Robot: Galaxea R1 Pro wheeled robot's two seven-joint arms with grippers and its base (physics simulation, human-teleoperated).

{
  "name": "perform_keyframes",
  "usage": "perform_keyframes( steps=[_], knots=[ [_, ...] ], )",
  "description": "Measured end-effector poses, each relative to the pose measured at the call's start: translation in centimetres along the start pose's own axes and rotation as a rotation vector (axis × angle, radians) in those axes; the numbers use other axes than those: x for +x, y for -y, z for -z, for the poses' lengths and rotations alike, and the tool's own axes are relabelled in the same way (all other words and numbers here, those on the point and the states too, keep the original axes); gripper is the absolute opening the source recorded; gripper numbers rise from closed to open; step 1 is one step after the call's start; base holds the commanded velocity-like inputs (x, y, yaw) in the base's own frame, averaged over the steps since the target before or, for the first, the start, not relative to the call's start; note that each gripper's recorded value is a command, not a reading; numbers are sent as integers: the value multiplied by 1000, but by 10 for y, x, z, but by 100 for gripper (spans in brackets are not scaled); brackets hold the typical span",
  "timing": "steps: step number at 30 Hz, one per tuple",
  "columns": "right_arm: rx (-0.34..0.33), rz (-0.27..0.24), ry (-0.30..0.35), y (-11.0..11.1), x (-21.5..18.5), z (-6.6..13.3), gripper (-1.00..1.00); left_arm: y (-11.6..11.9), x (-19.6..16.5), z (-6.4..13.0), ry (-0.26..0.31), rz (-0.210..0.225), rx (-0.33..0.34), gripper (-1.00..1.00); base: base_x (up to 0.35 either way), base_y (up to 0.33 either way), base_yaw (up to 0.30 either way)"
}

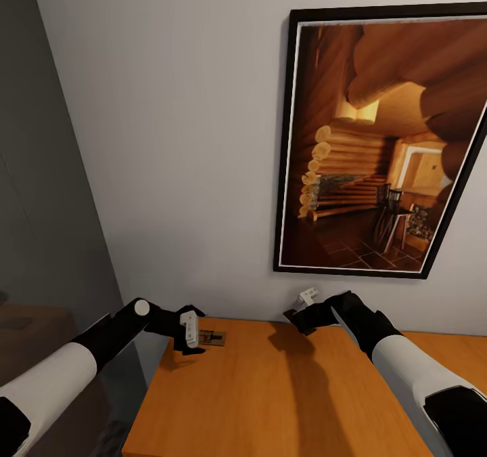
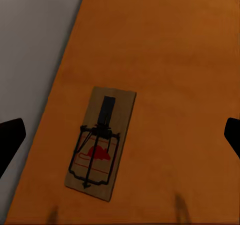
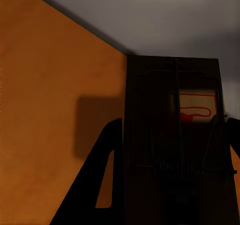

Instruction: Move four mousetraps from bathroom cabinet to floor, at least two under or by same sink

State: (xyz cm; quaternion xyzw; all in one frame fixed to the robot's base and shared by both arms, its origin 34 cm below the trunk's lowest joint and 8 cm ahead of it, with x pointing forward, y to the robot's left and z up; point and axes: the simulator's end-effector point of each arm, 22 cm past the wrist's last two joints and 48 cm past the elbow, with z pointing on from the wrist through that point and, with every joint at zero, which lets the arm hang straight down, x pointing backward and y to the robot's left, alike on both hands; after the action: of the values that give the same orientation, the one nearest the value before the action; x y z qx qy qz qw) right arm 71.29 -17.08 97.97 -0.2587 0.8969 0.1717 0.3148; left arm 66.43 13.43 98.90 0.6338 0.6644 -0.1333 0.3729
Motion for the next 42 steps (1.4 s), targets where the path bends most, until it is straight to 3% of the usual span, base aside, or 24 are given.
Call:
perform_keyframes(
  steps=[2, 15, 23, 32, 42],
  knots=[
    [0, 0, 0, 0, 0, 0, -100, 1, 3, 1, 15, -23, 2, 100, 0, 0, 0],
    [0, 0, 0, 0, 0, 0, -100, 5, 16, 4, 44, -59, 7, 100, 0, 0, 0],
    [0, 0, 0, 0, 0, 0, -100, -5, 12, 10, 71, -31, -22, 100, 0, 0, 0],
    [-1, 0, 0, -1, 0, 0, -100, 5, 0, 14, 115, -7, 40, 100, 0, 0, 0],
    [-7, -2, -3, -4, 1, -3, -100, -21, -12, 32, 194, 59, -29, 100, 0, 0, 0]
  ],
)
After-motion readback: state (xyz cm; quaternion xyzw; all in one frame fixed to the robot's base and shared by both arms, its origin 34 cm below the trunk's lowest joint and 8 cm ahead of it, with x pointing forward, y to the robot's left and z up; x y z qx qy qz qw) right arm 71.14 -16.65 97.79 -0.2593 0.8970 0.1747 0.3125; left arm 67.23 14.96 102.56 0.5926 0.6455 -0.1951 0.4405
